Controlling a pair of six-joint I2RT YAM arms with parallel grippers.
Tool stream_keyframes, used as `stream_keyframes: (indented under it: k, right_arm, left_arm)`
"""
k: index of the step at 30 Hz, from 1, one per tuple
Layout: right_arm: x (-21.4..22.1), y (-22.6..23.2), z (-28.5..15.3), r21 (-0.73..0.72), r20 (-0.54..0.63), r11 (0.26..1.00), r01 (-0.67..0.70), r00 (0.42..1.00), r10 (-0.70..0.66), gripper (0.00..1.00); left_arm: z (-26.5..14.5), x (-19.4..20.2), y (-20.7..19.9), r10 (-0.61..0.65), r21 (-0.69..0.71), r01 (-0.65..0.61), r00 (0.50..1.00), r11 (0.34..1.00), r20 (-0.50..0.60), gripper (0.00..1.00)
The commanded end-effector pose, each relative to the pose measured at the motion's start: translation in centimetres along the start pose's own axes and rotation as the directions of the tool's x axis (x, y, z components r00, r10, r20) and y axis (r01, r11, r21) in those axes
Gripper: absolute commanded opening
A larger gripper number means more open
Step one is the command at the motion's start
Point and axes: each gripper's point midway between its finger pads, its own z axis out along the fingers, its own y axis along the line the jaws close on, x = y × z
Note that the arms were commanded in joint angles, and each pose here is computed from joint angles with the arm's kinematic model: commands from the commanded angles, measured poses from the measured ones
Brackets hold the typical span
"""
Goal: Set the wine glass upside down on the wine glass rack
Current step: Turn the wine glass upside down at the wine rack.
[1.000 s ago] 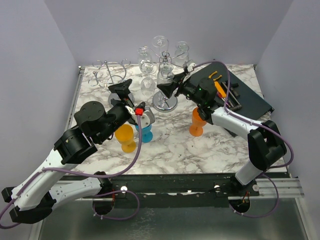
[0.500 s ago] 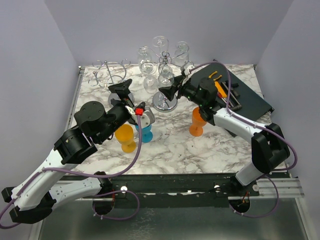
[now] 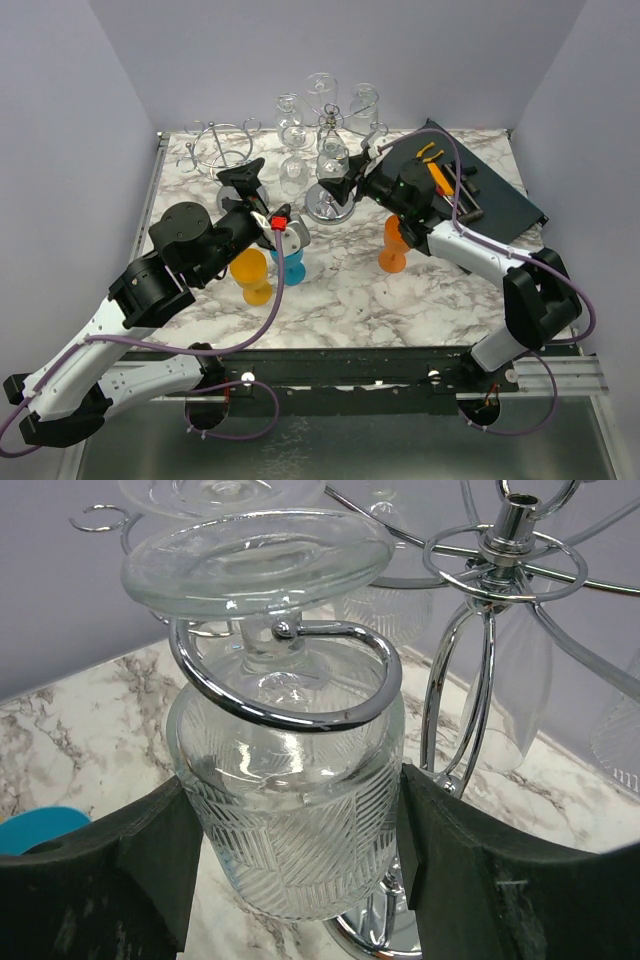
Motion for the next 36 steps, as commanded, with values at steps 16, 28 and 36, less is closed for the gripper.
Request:
stream_keyframes:
  k: [16, 28, 36]
  right_arm:
    - [-4.0, -1.0, -2.2, 0.093, 0.209, 0.992, -0.079, 0.976, 0.058, 0.00]
    - [0.2, -1.0, -1.6, 0.084, 0.099, 0.990, -0.114, 0.989, 0.105, 0.60]
    - [1.3, -1.2, -2.1, 0.111, 0.057, 0.987, -0.120, 0.992, 0.114, 1.00]
  left_arm:
    - [-0.4, 0.1, 0.2, 0.003, -0.010, -0.003, 1.000, 1.000, -0.008, 0.99]
    - [-0.5, 0.4, -0.1, 0.003, -0.004, -0.003, 1.000, 1.000, -0.012, 0.99]
    - [-0.2, 0.3, -0.2, -0.011, -0.001, 0.011, 1.000, 1.000, -0.014, 0.99]
